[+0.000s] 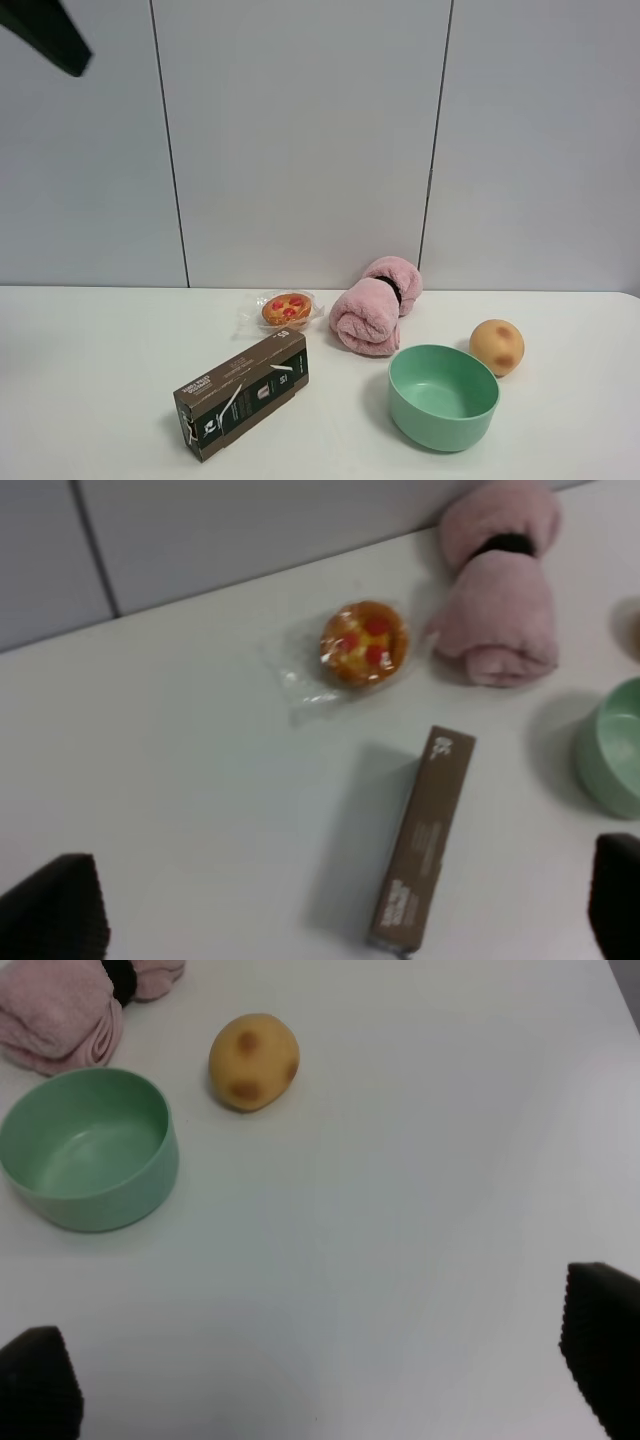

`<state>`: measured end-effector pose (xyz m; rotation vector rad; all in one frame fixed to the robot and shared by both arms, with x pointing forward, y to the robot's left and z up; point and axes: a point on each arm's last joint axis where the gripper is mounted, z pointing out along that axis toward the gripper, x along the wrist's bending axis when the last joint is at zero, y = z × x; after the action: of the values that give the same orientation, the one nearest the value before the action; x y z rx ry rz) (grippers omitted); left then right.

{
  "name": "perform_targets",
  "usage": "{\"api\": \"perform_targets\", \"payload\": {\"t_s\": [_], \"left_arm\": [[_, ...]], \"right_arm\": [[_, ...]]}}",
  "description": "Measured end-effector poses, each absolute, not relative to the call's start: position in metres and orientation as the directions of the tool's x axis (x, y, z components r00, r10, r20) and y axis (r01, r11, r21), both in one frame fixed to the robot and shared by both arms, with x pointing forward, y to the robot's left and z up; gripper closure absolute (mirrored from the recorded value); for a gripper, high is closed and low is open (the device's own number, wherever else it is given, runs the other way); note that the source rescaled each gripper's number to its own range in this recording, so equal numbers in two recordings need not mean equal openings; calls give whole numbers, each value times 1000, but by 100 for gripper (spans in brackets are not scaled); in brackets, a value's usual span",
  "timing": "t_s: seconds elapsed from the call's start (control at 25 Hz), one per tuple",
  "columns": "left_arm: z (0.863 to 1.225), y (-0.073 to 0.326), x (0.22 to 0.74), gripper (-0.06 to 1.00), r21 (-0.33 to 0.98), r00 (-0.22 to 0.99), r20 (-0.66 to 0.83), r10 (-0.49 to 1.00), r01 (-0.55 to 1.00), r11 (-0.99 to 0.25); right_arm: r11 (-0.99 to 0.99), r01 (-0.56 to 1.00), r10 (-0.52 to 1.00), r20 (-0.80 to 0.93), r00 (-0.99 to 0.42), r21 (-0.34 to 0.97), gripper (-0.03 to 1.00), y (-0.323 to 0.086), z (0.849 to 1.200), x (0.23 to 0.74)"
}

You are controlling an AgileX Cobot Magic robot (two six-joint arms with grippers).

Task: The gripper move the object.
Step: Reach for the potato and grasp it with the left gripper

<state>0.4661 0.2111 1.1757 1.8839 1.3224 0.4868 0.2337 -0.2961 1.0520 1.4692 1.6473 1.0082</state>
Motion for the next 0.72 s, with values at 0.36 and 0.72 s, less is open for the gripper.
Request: {"api": "perform_targets", "payload": {"t_s": [0.36,0.72], "left_arm": [[1171,84,521,-5,753,629,-95,771,552,-358],[1149,-18,560,-6,772,730,-85,678,479,-419]], "right_arm": [[54,449,994,-4,-112,892,-3,-296,1052,234],[54,449,994,-4,-112,892,-3,-296,1052,234]]}}
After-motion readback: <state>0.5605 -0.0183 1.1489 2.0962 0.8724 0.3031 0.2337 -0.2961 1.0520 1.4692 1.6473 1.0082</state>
